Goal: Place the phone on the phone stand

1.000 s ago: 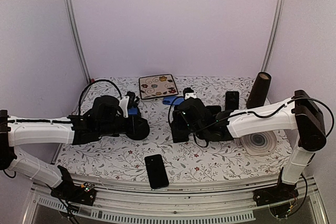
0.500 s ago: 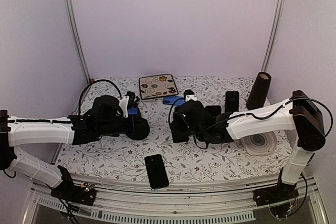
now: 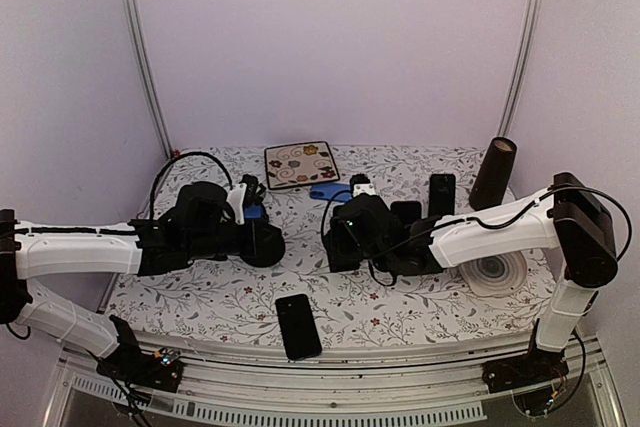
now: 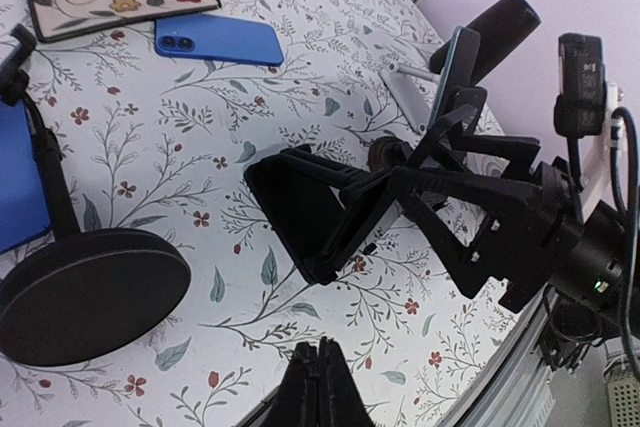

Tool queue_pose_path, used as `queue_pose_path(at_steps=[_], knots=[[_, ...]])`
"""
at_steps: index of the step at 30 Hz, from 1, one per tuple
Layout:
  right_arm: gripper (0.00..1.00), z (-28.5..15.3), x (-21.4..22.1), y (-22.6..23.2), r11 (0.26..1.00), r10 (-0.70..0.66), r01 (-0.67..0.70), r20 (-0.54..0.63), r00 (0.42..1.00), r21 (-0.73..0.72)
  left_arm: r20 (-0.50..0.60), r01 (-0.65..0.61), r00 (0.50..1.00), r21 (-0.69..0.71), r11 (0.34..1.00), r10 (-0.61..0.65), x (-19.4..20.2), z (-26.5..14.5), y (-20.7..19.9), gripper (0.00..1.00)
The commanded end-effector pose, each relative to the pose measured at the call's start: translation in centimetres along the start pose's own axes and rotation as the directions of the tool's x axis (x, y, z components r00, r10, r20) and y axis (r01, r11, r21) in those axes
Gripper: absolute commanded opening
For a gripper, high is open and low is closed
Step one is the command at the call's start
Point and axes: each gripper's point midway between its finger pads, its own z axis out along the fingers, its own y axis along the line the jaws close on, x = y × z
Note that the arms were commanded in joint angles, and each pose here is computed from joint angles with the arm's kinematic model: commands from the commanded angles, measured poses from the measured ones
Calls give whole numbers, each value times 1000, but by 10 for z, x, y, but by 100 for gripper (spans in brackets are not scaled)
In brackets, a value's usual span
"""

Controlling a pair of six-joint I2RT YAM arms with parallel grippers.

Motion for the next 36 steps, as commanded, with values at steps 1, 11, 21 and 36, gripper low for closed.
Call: queue_pose_path(at_steps=[1, 11, 21, 36], knots=[[8, 1, -5, 3, 999, 38, -38, 42, 998, 0, 19, 7, 1000, 10, 1000, -8, -5, 1, 1, 0], [8, 4, 0, 6, 1000, 21, -21, 42, 999, 4, 18, 9, 1000, 9, 1000, -9, -4, 1, 2, 0], [8, 6, 4, 7, 999, 29, -30, 43, 999, 17, 14, 7, 1000, 10, 1000, -7, -3, 1, 2, 0], [9, 4, 2, 13, 999, 21, -22, 47, 999, 26, 9, 6, 1000, 13, 1000, -6, -1, 3, 2, 0]])
